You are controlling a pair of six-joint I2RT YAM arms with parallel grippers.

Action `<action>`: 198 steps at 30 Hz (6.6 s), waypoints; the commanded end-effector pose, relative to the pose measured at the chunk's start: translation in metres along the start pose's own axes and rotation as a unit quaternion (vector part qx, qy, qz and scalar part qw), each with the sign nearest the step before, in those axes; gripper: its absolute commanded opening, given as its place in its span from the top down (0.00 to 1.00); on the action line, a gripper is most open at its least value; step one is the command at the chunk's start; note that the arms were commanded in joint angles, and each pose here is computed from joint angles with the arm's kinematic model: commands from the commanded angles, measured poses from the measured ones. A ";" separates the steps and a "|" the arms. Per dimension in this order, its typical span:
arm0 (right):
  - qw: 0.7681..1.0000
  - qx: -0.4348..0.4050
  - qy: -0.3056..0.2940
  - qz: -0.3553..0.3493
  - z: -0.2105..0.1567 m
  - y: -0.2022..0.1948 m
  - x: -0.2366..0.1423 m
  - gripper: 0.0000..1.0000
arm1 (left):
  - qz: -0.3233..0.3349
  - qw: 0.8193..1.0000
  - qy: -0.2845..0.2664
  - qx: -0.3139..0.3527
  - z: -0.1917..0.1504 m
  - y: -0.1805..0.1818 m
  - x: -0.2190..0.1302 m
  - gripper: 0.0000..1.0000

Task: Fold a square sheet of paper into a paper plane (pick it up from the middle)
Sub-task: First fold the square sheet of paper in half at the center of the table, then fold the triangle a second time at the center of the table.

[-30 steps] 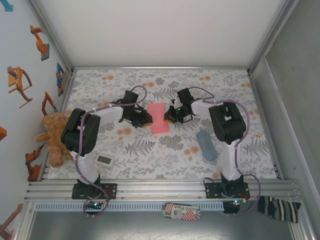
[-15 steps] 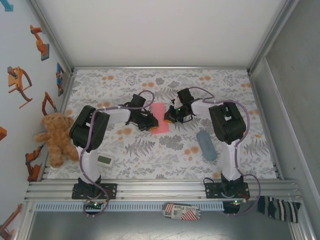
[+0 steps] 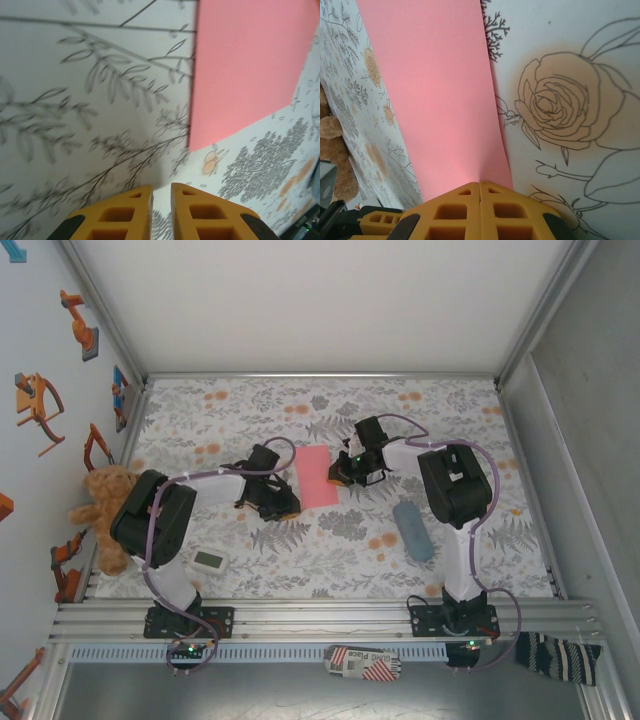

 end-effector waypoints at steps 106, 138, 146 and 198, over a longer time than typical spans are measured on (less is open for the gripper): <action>1.000 0.010 0.007 -0.007 -0.068 -0.019 -0.040 0.62 | 0.042 0.972 -0.016 -0.232 0.058 0.015 0.056 0.76; 1.000 0.011 -0.002 0.006 -0.064 -0.011 -0.040 0.70 | 0.042 0.972 -0.007 -0.232 0.054 0.017 0.061 0.76; 1.000 0.022 -0.004 0.019 -0.061 -0.009 -0.037 0.74 | 0.040 0.972 -0.009 -0.231 0.055 0.017 0.060 0.76; 0.999 0.034 -0.018 0.032 -0.066 -0.006 -0.052 1.00 | -0.017 0.994 -0.080 -0.076 0.116 -0.026 0.023 0.76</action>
Point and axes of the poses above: each hand's point on the last joint's axis, 136 mm out from that joint toward the fingers, its own x axis out along the fingers, its own y axis along the line the jaws close on, z = x × y, the point moved 4 cm from there along -x, back along the fingers, and after that the axes turned 9 degrees about x, right-handed, at the moved point
